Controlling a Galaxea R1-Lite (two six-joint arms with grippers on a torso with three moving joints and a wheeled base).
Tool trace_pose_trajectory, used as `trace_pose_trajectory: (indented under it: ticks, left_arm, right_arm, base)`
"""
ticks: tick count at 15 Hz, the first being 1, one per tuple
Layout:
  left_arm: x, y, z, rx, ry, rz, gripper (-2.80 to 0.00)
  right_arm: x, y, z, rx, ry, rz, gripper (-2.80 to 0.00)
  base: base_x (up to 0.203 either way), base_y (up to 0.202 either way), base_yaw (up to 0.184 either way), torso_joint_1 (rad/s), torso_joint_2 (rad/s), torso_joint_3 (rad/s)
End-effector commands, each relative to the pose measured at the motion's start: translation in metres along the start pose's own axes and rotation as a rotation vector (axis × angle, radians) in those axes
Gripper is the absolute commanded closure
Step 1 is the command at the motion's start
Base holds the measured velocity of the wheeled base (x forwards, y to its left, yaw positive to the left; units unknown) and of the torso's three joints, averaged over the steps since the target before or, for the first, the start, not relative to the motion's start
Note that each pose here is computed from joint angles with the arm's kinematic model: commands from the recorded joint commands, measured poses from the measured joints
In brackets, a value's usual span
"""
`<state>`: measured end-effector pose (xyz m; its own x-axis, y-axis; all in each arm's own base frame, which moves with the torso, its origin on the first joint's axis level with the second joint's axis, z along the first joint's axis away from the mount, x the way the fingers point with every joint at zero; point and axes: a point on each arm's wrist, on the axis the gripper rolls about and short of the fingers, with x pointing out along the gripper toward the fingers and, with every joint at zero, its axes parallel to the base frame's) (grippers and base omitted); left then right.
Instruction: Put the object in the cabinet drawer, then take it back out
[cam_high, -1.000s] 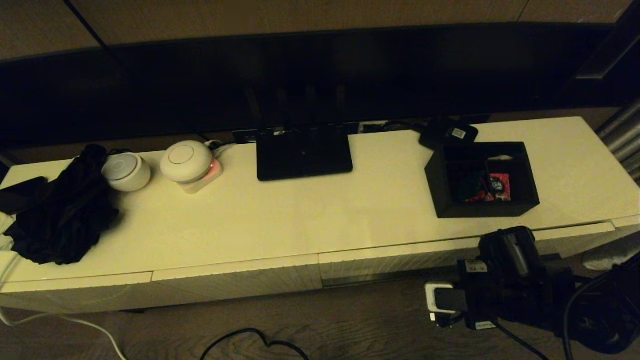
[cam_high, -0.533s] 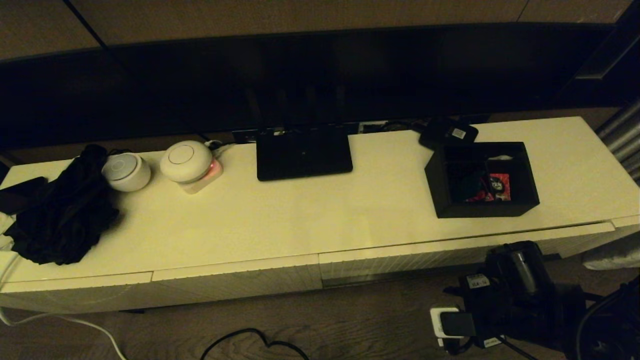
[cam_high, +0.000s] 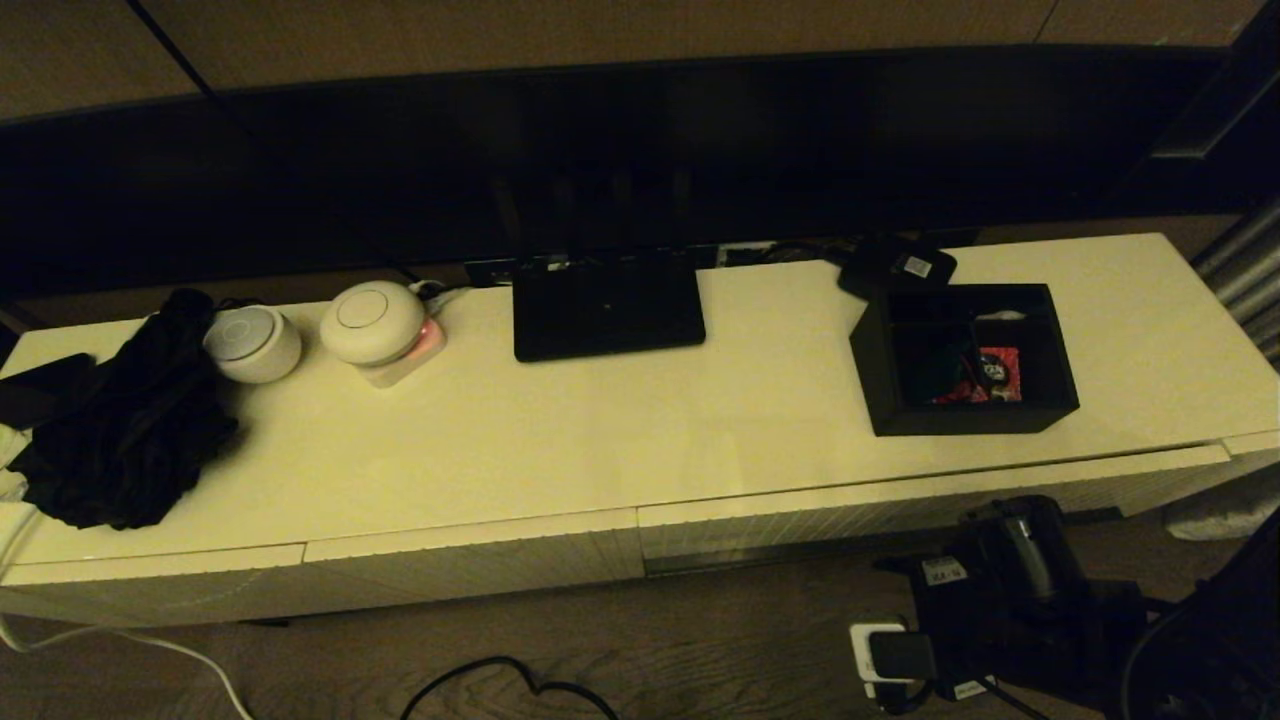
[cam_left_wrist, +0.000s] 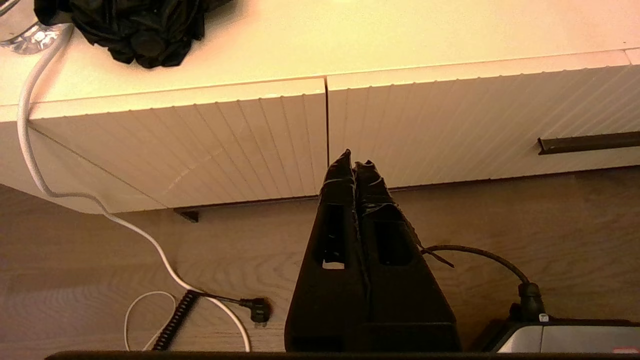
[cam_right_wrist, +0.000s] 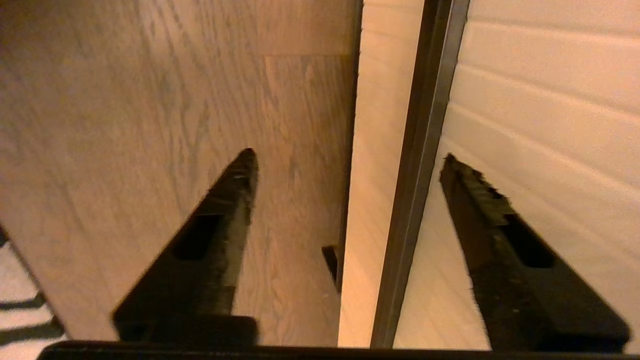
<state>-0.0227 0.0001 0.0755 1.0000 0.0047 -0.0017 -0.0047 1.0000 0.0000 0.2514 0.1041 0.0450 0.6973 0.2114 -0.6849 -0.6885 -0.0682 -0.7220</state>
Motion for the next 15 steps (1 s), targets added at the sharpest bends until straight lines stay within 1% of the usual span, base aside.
trace_pose_trajectory:
  ticks: [1,3,9,12,15]
  left_arm:
    - [0.0,0.0,-0.001,0.0,0.003,0.001,0.0]
    - [0.0,0.0,-0.001,0.0,0.003,0.001,0.0]
    - [0.0,0.0,-0.001,0.0,0.003,0.001,0.0]
    - [0.0,0.0,-0.001,0.0,0.003,0.001,0.0]
    - [0.0,0.0,-0.001,0.0,0.001,0.0,0.0]
  right_arm:
    - [0.015,0.004,-0.001,-0.004,0.009,0.034,-2.8]
    - [0.023,0.005,-0.002,0.001,0.015,0.045,-2.8]
    - [0.046,-0.009,-0.002,0.028,0.018,-0.001,-2.8]
    - [0.059,-0.008,-0.001,0.075,0.016,-0.016,-2.8]
    - [0.065,-0.008,-0.002,0.081,0.016,-0.014,-2.8]
  base:
    - [0.0,0.0,0.0,0.0,0.0,0.0]
    - [0.0,0.0,0.0,0.0,0.0,0.0]
    - [0.0,0.0,0.0,0.0,0.0,0.0]
    - [0.0,0.0,0.0,0.0,0.0,0.0]
    - [0.0,0.0,0.0,0.0,0.0,0.0]
